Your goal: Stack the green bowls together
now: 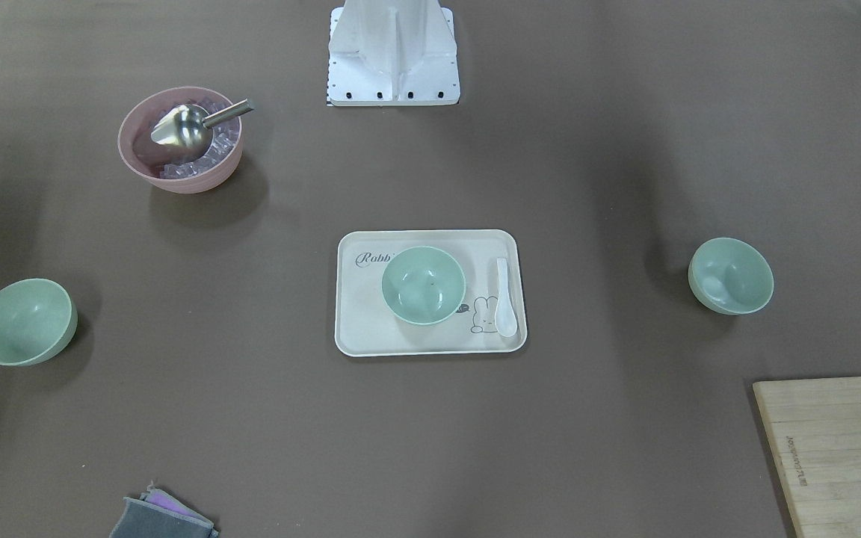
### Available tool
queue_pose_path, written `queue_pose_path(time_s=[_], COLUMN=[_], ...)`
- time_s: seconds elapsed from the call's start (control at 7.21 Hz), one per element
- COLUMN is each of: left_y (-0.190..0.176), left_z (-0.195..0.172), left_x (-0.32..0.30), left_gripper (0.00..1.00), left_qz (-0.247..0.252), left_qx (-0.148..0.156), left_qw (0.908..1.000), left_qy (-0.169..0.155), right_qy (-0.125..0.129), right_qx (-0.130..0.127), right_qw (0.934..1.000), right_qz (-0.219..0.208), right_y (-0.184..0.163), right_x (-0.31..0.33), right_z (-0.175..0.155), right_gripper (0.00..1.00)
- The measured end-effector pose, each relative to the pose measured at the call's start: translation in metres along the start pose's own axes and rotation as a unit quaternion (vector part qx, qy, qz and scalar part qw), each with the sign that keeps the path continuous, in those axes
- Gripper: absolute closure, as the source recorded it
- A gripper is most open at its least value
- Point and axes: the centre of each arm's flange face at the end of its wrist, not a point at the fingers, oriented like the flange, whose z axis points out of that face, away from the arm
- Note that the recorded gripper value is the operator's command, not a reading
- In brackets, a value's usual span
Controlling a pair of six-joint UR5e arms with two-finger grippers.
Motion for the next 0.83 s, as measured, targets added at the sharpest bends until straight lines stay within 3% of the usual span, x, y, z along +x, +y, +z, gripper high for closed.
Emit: queue_pose_path(time_s=[0.83], left_y=[-0.0023], left_z=[0.0041], left_x=[-0.0041], left_gripper=[0.02], left_qz=[-0.002], left_qx=[-0.005], left_qw=[1.0], left_qy=[-0.001], right_qy=[0.001], right_qx=[0.006], right_qw=[1.0], right_qz=[-0.002], right_y=[0.0027], right_x=[-0.0103], right_z=[-0.004], right_gripper=[0.0])
